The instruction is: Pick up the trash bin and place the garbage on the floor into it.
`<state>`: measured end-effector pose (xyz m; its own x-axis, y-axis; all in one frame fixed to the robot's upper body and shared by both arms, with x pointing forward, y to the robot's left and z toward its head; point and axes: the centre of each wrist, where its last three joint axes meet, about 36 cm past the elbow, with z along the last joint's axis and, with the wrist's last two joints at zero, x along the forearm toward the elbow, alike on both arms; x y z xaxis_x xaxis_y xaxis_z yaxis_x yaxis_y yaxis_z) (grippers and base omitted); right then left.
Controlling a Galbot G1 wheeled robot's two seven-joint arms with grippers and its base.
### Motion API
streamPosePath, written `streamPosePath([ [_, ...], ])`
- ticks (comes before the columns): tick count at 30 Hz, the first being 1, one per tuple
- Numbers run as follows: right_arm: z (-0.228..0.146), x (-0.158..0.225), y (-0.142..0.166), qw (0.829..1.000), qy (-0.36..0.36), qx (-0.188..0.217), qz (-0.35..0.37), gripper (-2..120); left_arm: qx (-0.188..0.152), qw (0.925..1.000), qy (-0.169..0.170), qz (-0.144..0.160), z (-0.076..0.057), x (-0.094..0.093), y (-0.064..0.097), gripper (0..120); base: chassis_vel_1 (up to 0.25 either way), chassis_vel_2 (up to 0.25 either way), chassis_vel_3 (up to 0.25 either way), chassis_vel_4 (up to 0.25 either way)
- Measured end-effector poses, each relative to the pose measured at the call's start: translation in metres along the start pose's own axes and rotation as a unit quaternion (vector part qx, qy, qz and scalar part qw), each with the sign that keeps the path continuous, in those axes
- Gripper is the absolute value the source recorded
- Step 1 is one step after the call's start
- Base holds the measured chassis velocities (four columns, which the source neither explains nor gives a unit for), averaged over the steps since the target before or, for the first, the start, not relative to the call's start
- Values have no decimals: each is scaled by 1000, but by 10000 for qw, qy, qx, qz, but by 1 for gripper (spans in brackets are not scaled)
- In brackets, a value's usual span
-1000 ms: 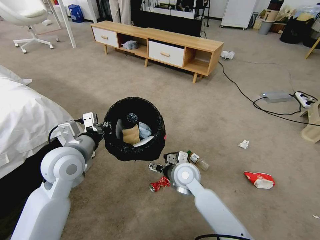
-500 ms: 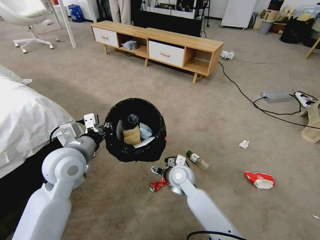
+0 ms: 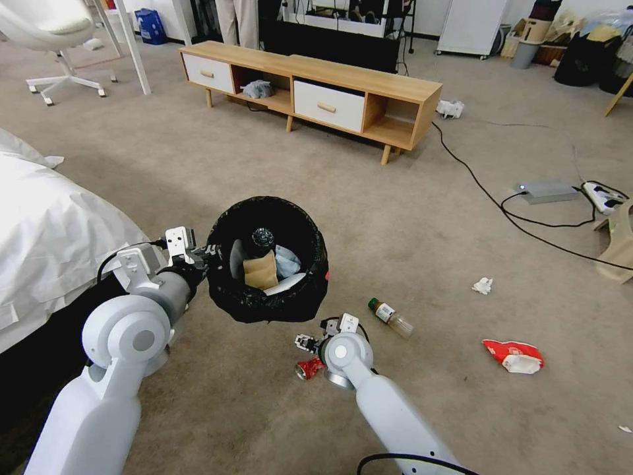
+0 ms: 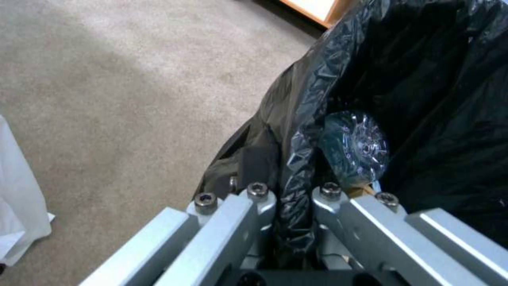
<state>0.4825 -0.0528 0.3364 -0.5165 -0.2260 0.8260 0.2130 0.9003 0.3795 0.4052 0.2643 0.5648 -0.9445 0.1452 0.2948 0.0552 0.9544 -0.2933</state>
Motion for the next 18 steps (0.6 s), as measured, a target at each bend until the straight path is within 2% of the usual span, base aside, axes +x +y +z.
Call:
streamPosePath([
  [7,-10,-17,-1,9997,-196,-130,15,100,-1,10000,4,14,2,1,-2,1,0,0,0,0],
  [18,-10,-22,-14,9995,-255,-162,88,100,5,10000,-2,15,2,0,-2,1,0,0,0,0],
])
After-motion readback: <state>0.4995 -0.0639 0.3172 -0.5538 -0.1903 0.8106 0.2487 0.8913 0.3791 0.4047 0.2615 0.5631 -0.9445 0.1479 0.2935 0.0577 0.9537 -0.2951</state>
